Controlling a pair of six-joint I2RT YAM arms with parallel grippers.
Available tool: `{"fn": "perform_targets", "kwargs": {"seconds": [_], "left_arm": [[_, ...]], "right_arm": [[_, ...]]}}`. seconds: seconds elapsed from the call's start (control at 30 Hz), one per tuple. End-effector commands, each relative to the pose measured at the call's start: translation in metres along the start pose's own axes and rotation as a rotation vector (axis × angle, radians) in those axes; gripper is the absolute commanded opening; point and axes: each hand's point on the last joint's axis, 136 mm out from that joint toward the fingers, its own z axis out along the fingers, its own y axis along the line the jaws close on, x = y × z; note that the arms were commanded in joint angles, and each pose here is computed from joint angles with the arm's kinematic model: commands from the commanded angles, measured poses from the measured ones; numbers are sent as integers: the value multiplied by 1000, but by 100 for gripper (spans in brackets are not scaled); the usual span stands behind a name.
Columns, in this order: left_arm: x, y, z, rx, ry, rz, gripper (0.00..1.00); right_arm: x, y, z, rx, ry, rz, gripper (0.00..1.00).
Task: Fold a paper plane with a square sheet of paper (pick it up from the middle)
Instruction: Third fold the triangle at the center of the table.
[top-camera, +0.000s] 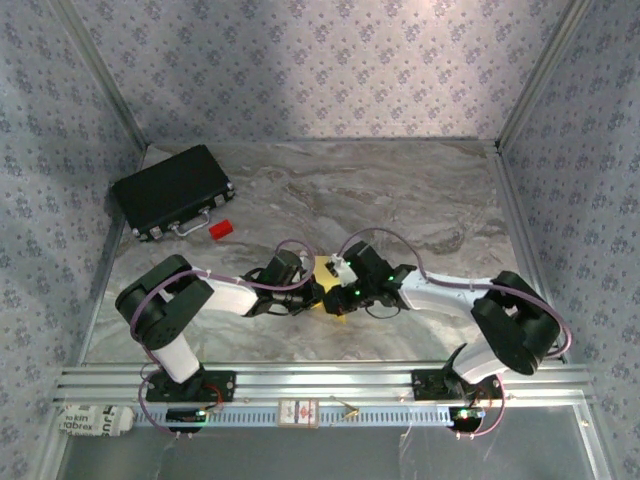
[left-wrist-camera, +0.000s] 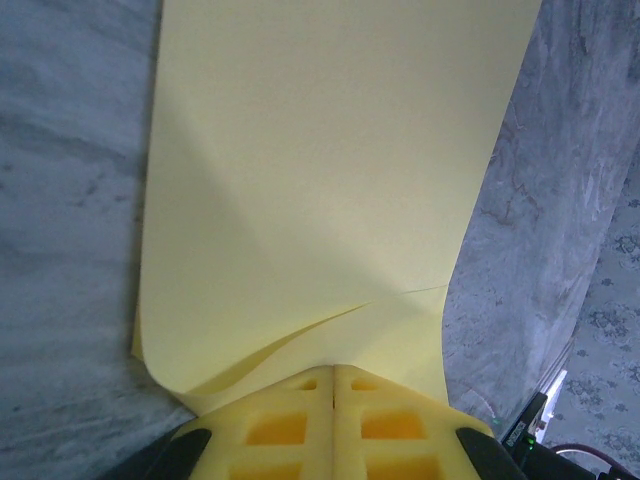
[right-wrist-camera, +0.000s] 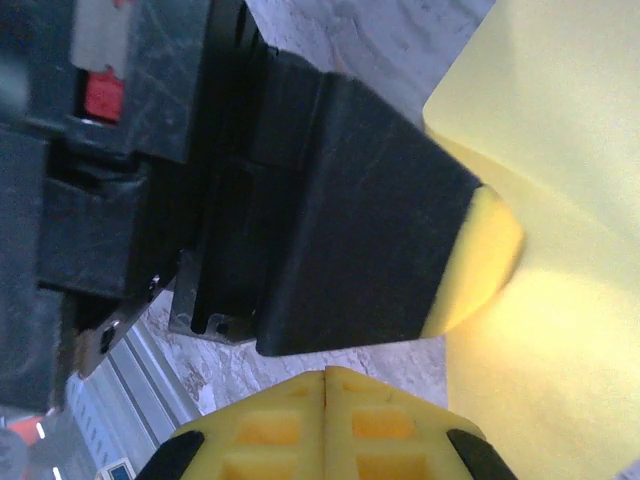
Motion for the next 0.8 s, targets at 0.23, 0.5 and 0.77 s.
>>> {"fn": "perform_targets", "kwargs": {"seconds": [0.23, 0.5, 0.77], "left_arm": [[10, 34, 4, -112, 24, -22, 0], [9, 36, 4, -118, 24, -23, 0], [12, 42, 3, -128, 28, -29, 0]], "right_arm": [[18, -24, 22, 109, 87, 53, 4], [32, -30, 24, 94, 98, 91, 4], [41, -29, 23, 55, 86, 122, 6]]}}
